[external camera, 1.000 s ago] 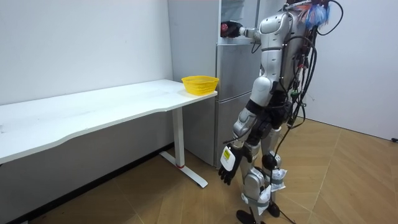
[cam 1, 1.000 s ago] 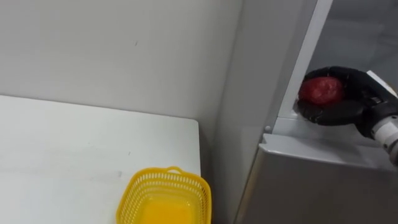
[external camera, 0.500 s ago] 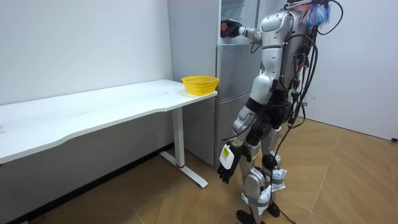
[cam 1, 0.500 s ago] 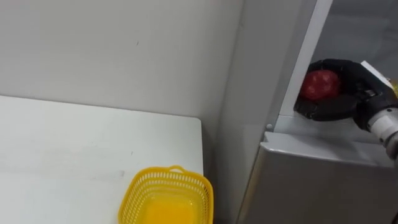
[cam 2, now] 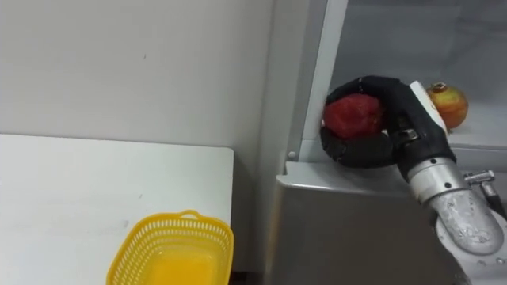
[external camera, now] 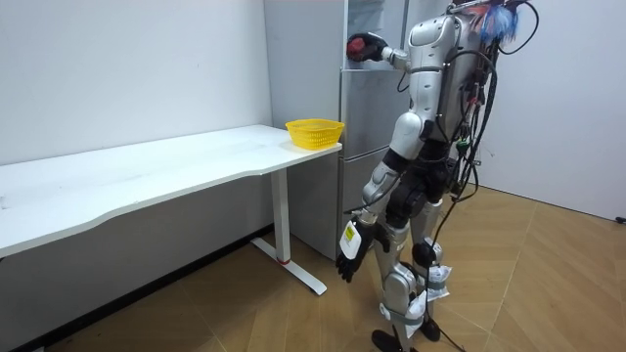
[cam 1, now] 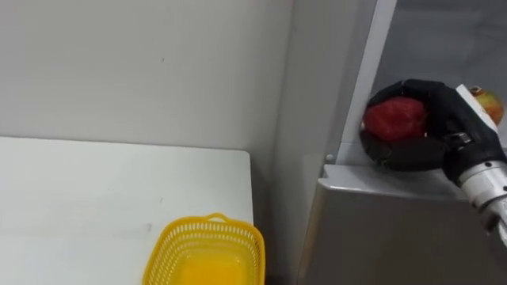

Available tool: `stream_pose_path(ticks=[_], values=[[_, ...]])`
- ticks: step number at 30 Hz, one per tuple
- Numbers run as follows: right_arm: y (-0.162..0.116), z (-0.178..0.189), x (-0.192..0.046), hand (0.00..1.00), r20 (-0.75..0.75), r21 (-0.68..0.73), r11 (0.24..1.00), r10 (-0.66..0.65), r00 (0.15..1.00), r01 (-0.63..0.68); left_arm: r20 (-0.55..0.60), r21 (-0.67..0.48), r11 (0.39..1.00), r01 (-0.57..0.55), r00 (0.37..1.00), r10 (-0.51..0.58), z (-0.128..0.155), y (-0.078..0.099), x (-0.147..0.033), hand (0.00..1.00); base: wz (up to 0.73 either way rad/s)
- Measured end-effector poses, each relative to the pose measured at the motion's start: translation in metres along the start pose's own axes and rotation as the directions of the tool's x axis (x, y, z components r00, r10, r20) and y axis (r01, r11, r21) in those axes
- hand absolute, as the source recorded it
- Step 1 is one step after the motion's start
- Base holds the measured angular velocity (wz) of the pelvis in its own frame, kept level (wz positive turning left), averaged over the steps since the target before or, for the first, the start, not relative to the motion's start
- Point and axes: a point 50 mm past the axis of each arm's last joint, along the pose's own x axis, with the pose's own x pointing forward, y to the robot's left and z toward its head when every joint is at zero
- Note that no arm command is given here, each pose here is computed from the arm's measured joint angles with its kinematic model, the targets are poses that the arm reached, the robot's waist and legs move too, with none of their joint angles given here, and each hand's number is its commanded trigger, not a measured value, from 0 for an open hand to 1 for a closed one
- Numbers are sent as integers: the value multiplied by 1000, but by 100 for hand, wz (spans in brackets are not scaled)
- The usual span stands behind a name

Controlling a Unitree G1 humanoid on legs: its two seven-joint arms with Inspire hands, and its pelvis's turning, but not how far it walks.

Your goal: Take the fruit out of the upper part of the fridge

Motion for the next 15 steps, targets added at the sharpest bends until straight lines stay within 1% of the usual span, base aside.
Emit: stream_pose_path(ticks=[5,10,13,15], values=[[10,14,-14,100,74,-20,1000,12,997,-10,21,-6,1000,-2,1000,2,6,-3,1,0,-2],[18,37,-23,100,186,-104,995,17,982,2,37,-7,1000,2,999,-2,7,-8,1,0,0],[26,56,-39,100,282,-139,990,32,959,7,49,-8,1000,11,999,-10,9,-10,1,0,0],[32,66,-49,100,344,-135,991,26,939,22,52,-10,1000,23,998,-22,9,-11,1,0,0]])
